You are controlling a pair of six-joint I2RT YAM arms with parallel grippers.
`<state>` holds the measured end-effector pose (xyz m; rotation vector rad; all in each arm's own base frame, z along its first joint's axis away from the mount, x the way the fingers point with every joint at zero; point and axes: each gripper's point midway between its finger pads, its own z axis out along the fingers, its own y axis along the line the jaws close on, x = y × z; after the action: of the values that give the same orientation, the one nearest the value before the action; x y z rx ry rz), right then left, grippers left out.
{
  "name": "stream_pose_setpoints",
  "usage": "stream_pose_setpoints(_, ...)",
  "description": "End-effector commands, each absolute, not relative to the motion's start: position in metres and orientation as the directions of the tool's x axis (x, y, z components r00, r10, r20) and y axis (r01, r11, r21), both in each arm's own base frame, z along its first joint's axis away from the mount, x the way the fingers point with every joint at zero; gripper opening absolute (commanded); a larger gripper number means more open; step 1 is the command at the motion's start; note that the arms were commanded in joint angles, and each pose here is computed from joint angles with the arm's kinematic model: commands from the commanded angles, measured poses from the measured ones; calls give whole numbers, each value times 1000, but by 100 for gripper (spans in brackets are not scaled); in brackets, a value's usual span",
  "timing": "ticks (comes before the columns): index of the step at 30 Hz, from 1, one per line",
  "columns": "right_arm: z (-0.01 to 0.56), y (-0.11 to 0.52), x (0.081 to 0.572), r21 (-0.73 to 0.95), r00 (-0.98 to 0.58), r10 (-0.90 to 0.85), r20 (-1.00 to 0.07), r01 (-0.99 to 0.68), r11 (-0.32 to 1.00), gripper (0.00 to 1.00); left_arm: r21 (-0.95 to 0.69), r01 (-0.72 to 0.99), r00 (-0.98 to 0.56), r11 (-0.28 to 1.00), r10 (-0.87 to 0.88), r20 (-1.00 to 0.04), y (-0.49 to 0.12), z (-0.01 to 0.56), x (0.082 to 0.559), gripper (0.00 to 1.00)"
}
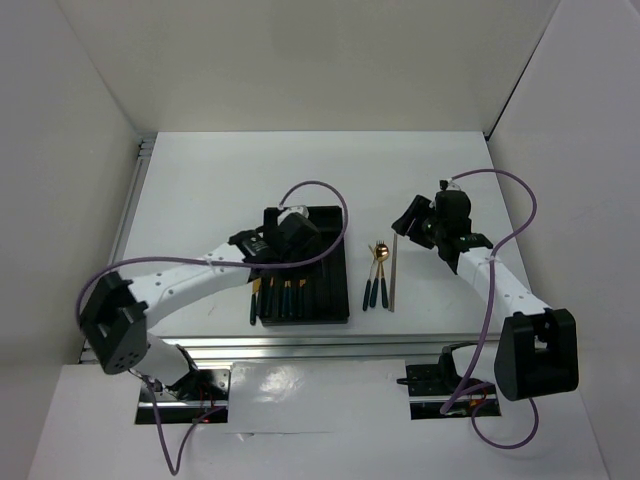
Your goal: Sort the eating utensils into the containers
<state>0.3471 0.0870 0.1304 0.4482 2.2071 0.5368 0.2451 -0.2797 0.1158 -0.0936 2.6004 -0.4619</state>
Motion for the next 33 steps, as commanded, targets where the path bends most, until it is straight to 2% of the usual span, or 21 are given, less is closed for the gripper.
stream_pose_setpoints(1,137,86,353,514,-587,473,-657,110,851,61,-342,34,-802,939,-178,-570,-245,165,254,81)
stream_pose_setpoints(4,134,87,353,516,-598,471,-649,110,849,61,-329,-49,-768,943,-246,-591,-191,162,253,82)
stream_pose_setpoints(8,132,87,357,510,-600,463,-652,105,854,61,-325,-172,-763,930,-335,-552,-131,130,230,84)
stream_pose_setpoints(11,124,86,358,501,-611,463,-643,122,857,61,-342,-215,-759,915,-377,-531,-109,115,218,84)
stream_pose_setpoints(15,123,85,362,493,-615,463,-639,135,859,61,-365,-254,-770,896,-416,-484,-108,97,222,82)
stream_pose_setpoints(21,119,85,368,481,-635,453,-626,144,865,61,-267,-333,-857,904,-409,-313,-111,36,218,66)
stream_pose_setpoints(33,106,81,373,454,-648,454,-612,182,872,61,-285,-267,-866,921,-359,-349,-114,32,223,65)
